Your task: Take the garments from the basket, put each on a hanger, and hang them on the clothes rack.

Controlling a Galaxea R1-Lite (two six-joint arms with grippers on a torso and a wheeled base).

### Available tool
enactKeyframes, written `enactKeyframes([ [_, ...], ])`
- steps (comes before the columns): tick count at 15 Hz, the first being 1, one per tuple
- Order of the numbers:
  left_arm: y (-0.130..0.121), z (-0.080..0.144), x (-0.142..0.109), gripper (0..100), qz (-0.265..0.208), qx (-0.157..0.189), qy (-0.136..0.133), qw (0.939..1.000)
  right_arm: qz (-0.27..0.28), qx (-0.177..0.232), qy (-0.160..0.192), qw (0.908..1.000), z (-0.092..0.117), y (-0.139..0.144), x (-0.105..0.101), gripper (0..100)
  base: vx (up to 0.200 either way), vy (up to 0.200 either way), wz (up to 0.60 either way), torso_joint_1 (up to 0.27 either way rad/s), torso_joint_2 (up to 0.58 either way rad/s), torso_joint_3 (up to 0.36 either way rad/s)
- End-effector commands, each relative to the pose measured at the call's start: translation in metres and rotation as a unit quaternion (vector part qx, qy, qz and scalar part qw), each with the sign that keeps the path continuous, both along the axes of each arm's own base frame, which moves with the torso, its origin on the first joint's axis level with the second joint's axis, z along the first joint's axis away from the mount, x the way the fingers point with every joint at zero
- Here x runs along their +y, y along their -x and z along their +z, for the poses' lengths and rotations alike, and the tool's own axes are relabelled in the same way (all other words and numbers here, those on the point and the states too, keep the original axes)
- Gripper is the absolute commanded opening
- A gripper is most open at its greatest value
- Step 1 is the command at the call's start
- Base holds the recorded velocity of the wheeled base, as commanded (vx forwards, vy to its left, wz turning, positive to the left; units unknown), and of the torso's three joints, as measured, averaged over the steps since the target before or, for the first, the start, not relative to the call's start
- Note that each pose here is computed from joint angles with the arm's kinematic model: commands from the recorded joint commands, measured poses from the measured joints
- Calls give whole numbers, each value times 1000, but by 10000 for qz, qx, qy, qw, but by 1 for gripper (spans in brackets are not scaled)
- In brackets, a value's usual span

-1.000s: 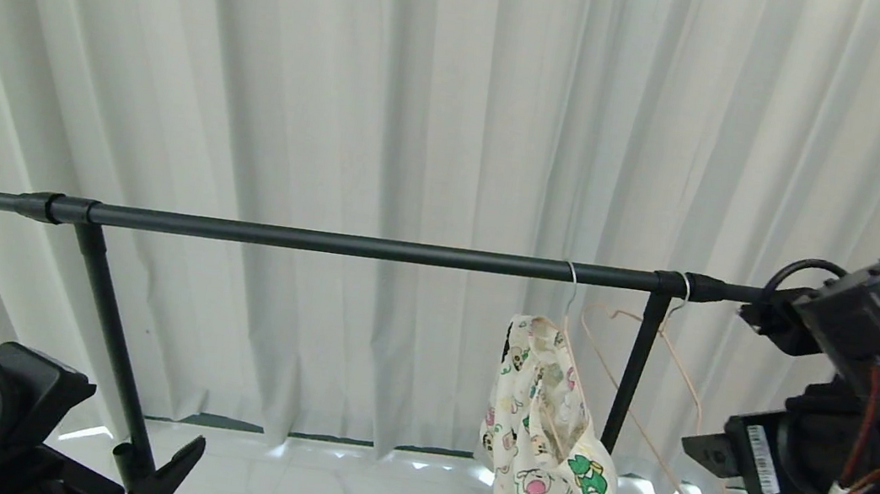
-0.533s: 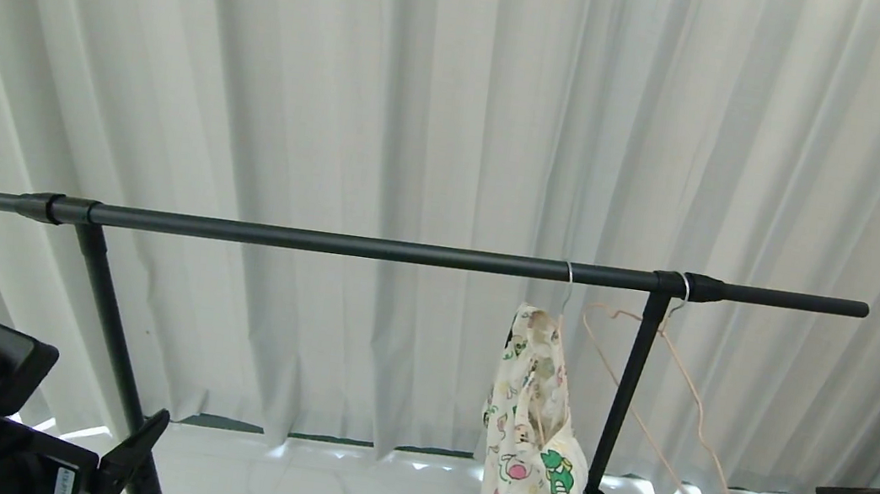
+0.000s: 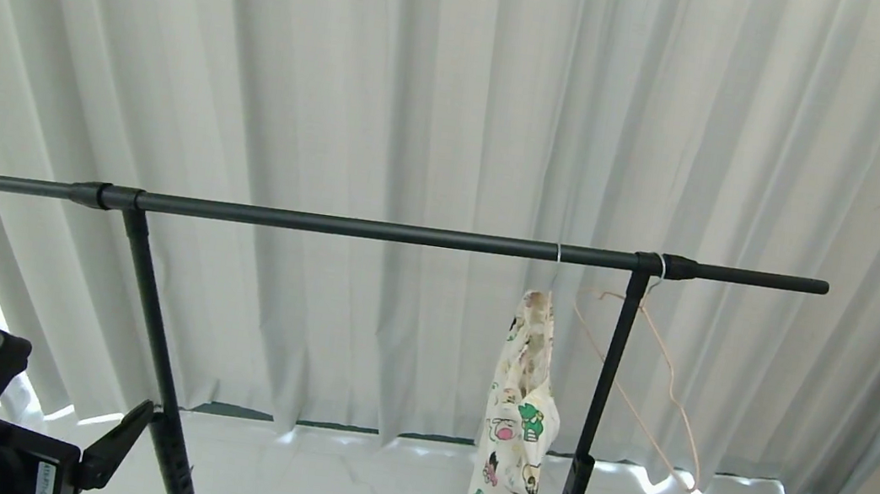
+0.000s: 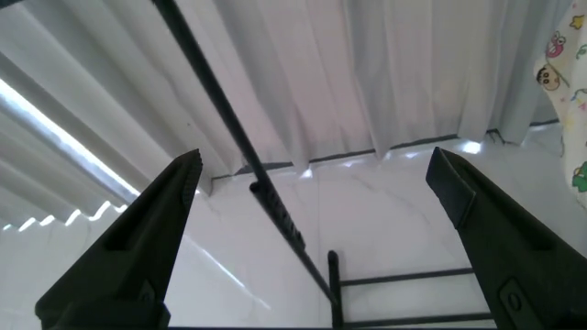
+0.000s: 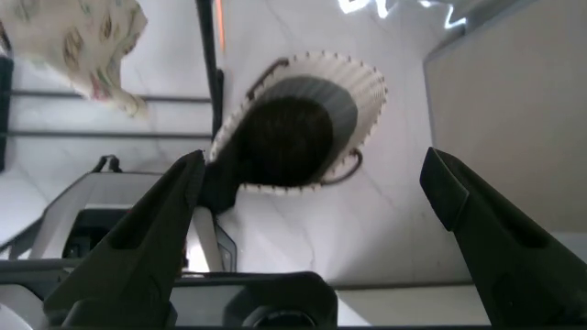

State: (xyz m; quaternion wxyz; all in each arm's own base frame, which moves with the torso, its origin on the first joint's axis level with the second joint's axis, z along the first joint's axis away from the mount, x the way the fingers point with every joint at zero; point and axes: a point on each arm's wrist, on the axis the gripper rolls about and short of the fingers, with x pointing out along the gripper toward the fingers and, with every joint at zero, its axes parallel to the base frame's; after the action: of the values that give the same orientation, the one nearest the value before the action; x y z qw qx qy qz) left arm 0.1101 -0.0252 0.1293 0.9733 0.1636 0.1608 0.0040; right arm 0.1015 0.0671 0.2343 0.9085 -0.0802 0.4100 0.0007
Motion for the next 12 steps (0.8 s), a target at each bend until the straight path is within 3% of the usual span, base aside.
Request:
enactKeyframes([
  [1, 0, 1, 1, 100, 18, -25, 7, 10000, -1, 18, 16, 10000, -2, 1, 0, 100, -200, 0, 0, -2, -2, 2],
  [8, 1, 1, 1, 100, 18, -47, 13, 10000, -58, 27, 140, 9999, -6, 3, -3, 100, -200, 0, 0, 2, 2, 0],
  [12, 4, 3, 1, 100, 4, -127, 40, 9999, -61, 77, 188, 9998, -11, 4, -4, 100, 0, 0, 0, 0, 0, 0],
])
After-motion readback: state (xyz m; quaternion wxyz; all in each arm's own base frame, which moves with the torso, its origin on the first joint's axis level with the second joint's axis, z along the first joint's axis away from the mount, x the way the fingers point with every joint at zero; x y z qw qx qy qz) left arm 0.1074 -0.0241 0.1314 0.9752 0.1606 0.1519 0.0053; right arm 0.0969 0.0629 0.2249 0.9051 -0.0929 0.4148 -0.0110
